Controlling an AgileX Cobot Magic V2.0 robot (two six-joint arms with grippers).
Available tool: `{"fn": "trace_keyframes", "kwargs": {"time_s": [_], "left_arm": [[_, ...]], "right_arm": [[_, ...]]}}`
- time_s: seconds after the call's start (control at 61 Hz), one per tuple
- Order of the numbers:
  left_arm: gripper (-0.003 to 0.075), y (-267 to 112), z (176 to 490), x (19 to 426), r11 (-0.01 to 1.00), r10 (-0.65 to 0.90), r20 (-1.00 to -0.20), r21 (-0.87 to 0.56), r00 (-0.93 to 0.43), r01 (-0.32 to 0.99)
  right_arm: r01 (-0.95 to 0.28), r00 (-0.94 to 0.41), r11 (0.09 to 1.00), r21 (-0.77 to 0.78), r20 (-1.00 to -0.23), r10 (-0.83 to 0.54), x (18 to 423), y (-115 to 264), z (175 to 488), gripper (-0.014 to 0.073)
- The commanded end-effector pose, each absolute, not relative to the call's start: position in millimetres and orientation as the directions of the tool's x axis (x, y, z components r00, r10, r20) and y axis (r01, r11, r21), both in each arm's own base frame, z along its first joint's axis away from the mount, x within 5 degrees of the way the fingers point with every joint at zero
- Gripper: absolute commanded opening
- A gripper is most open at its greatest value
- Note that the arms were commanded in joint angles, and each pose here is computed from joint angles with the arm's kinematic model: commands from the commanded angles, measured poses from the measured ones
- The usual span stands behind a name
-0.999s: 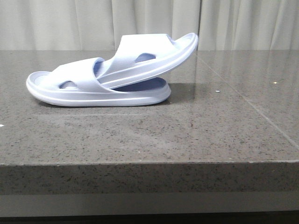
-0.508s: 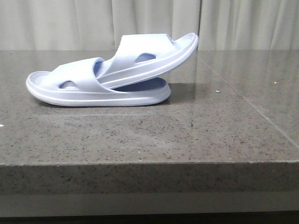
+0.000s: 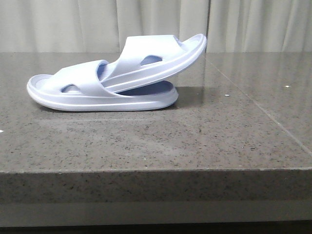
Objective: Insert blue slippers together front up
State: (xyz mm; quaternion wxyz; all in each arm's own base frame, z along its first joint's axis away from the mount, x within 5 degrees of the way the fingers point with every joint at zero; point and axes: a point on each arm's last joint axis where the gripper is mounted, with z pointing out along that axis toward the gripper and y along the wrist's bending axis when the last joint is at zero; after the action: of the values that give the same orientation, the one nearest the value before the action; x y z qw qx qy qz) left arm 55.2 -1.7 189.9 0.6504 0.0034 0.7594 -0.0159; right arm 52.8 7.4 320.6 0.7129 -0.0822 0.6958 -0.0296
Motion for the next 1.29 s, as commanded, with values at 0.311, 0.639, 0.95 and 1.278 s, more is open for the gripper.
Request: {"fn": "trace_keyframes", "kwargs": {"time_s": [0.311,0.639,0.95,1.278], "left_arm": [[-0.0019,-2,192,55,0.999,-0.03,-0.997,-0.032,-0.064,0.027],[-0.0019,-2,192,55,0.999,-0.03,-0.997,-0.032,-0.064,0.027],[-0.0019,-2,192,55,0.999,-0.03,-0.997,-0.032,-0.064,0.027],[-0.0019,-2,192,55,0.999,-0.03,-0.997,-0.032,-0.066,0.027]], "right_arm": [[-0.036,0.117,0.987,-0.159,-0.981,-0.154,52,5,335,-0.0059],[-0.079,0.069,0.996,0.039,-0.997,0.044,65,5,296,-0.0059],[-0.104,0.04,0.994,0.036,-0.998,0.041,61,6,235,-0.0059],[-0.112,0.029,0.992,0.053,-0.998,0.057,55,6,201,-0.0059]]}}
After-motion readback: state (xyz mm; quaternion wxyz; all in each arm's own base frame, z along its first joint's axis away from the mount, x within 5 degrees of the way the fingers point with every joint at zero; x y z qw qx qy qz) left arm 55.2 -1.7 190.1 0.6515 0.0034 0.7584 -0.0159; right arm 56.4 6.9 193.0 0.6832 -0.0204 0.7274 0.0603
